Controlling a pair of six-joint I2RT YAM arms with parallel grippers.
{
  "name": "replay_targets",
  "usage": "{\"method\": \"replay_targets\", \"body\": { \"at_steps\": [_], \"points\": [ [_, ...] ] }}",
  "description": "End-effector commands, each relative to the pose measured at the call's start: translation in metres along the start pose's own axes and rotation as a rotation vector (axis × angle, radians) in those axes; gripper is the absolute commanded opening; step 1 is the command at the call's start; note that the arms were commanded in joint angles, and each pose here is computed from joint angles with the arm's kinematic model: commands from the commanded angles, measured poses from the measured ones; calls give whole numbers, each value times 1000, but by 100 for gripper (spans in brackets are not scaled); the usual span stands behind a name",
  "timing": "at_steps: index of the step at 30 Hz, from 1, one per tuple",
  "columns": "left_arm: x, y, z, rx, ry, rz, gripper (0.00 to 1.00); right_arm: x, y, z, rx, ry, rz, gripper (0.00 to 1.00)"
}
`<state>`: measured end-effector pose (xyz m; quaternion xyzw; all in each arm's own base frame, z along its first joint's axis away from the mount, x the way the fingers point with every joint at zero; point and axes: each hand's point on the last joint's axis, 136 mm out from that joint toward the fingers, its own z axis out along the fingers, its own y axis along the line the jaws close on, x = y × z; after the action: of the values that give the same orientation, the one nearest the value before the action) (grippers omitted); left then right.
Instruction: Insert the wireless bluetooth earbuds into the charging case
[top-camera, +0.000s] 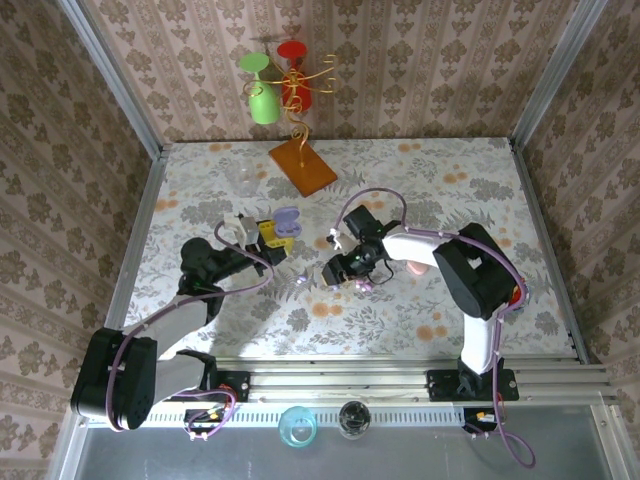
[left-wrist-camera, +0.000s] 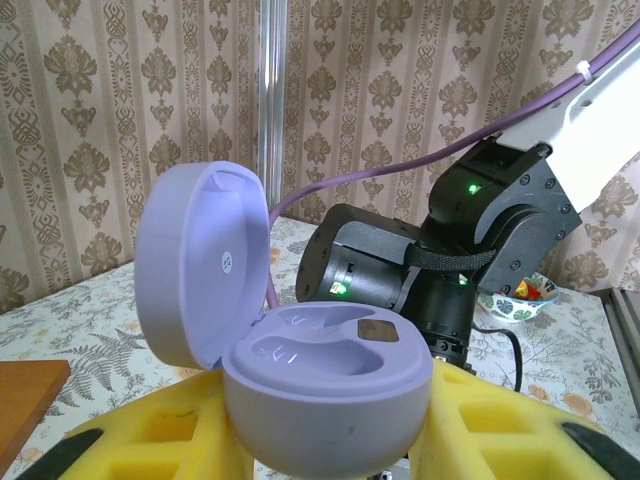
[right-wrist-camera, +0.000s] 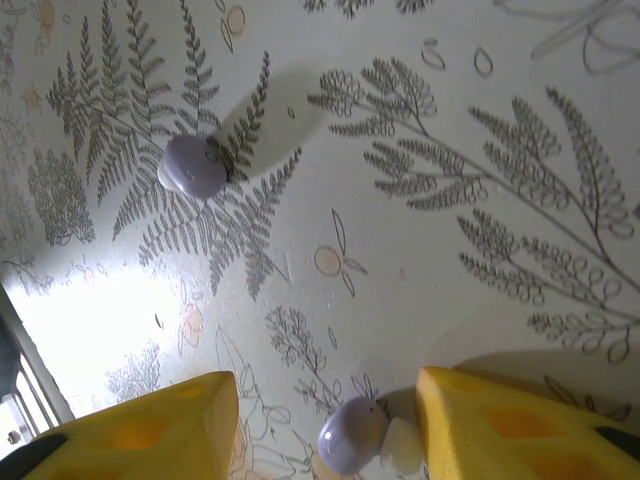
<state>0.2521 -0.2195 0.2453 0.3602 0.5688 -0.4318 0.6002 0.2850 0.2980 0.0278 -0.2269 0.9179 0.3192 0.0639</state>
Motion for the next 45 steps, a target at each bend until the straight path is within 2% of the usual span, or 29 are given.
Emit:
{"method": "replay_targets", "body": {
  "at_steps": [1, 12, 17, 23, 29, 35, 45],
  "points": [
    [-8, -3, -2, 18, -19, 48, 39, 17, 6, -5, -15, 33, 27, 52],
    [-7, -1, 0, 18, -10, 41, 39, 31, 23, -10, -68, 25, 28, 48],
    [-7, -1, 0, 18, -9, 41, 38, 19, 32, -21, -99, -47, 0, 47],
    [-7, -2, 0, 19, -10, 42, 38, 2, 15, -22, -4, -86, 26, 44],
    [-8, -2, -1, 19, -11, 44, 38, -5, 1, -9, 38, -61, 64, 41],
    [-6, -3, -1, 24, -8, 40, 38, 5, 0, 3, 3, 5, 77, 40],
    [-9, -3, 1, 31, -10, 44, 38, 18, 12, -2, -66, 0, 98, 30]
  ]
}}
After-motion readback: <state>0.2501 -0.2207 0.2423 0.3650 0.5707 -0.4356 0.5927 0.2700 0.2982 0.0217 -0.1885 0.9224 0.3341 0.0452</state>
